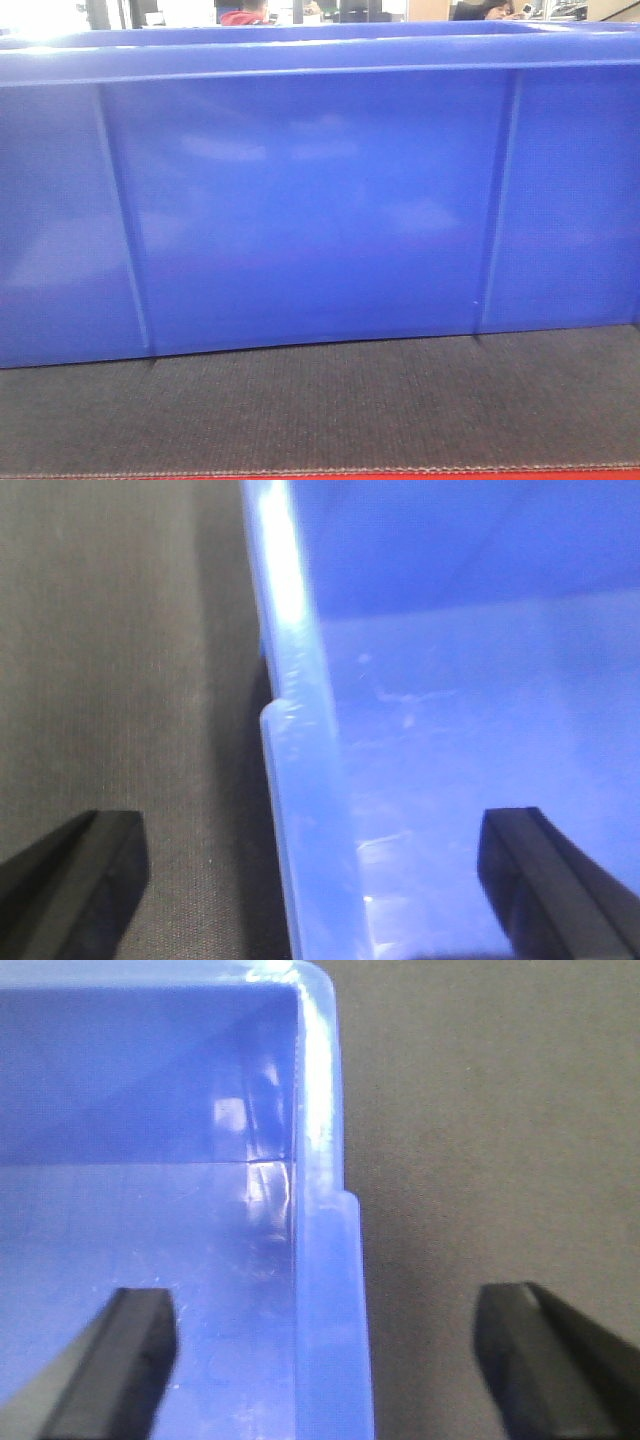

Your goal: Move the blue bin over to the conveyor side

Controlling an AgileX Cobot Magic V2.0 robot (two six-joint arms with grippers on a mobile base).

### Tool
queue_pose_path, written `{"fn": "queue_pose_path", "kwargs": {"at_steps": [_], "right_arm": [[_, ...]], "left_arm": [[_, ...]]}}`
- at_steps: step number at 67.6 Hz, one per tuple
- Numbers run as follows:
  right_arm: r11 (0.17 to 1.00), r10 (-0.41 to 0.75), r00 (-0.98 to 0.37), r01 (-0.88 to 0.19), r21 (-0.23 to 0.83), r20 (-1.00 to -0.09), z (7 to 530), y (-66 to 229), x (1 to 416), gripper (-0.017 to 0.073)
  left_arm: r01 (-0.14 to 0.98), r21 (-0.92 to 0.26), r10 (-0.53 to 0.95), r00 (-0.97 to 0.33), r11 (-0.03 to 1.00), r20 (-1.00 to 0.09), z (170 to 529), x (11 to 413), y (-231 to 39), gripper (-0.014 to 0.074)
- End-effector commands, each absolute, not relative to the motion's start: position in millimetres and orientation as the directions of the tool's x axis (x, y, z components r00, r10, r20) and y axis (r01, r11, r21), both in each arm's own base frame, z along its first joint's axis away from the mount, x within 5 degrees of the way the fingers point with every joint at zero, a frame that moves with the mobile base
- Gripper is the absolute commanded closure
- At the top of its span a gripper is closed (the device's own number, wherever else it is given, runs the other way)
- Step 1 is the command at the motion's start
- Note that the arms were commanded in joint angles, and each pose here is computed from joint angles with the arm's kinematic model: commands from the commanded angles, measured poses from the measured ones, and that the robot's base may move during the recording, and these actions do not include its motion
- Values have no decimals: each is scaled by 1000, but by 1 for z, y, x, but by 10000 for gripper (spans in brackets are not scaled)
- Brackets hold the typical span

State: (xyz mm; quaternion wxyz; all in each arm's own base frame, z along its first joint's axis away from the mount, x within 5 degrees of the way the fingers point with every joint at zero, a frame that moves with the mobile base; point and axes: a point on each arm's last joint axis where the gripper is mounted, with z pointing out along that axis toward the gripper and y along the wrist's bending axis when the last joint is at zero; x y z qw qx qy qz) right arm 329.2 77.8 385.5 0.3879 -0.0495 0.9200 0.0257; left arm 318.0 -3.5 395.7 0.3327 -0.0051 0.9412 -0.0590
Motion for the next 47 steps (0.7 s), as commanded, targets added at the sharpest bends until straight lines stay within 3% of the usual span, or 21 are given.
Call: {"fn": "queue_pose_path", "kwargs": {"at_steps": [1,16,23,47], "right_arm": [[994,-68,-649,-105,1,-757,409,70,310,252],[994,-74,-618,-114,-4,-783,413,60,272,660],[992,-91,-604,-121,-21,-791,396,54,253,656],[986,-92,-498,-165,-11,-862,326,35,166,657]], "left_arm": [[42,-120,-52,-723,992,-688,419,297,-5,147],[27,-69,-37,-630,997,-775,418,248,-2,494],[21,-67,-42,-582,998,-812,405,222,-2,630],[3,-28,-24,-422,1000,-906,338,130,0,612]]}}
